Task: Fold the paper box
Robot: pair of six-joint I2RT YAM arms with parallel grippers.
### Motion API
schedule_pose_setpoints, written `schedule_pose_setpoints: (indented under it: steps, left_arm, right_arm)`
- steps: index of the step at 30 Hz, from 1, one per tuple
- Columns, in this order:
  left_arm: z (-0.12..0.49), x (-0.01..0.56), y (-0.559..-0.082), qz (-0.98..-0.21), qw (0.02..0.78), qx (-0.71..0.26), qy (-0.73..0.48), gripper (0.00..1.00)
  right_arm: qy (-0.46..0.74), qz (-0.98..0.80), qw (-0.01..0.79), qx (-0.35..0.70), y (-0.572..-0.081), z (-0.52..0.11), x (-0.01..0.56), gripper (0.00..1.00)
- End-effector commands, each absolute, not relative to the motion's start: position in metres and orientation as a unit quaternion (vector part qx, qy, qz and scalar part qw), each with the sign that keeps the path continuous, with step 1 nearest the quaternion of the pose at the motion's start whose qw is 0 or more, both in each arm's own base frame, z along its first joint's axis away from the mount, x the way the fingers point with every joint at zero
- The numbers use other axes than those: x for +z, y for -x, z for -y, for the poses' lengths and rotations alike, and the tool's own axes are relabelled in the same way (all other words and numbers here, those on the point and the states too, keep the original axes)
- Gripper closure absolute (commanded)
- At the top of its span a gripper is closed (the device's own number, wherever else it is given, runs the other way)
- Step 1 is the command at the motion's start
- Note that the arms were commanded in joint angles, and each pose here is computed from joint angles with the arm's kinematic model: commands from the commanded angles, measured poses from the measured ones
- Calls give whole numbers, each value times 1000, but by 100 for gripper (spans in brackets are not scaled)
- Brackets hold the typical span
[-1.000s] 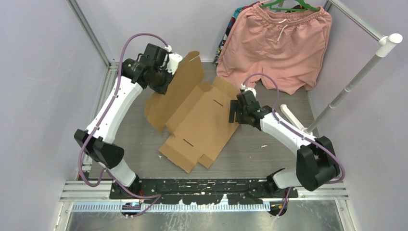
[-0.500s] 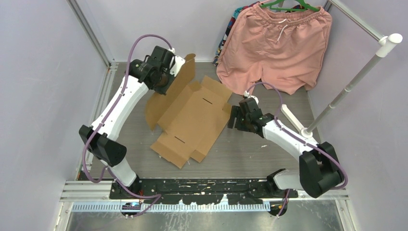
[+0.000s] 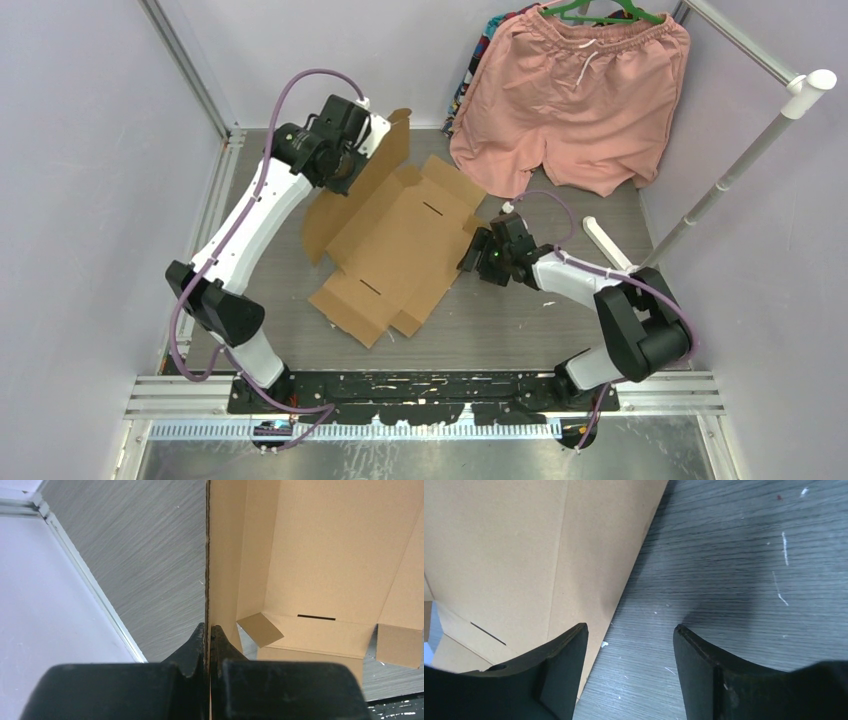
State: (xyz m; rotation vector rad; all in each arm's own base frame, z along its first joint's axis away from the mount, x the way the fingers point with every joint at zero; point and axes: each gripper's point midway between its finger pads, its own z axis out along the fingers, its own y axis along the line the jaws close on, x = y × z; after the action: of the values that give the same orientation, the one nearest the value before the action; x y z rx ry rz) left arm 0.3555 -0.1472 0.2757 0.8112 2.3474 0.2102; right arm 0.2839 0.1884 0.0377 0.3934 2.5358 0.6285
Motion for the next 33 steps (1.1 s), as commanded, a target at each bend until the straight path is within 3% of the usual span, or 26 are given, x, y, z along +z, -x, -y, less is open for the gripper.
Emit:
schedule_pose_setpoints:
  steps: [1, 17, 33]
  left_arm:
    - [150, 306, -365, -875, 362, 100, -307, 100]
    - [147, 332, -367, -847, 367, 221, -315, 100]
    - [175, 377, -359, -766, 408, 361, -341, 100]
  right_arm:
    - [-158, -912, 264, 273, -298, -203, 49, 33]
    - [-171, -896, 272, 306, -311, -217, 48, 34]
    - [-181, -878, 262, 357, -329, -245, 50, 35]
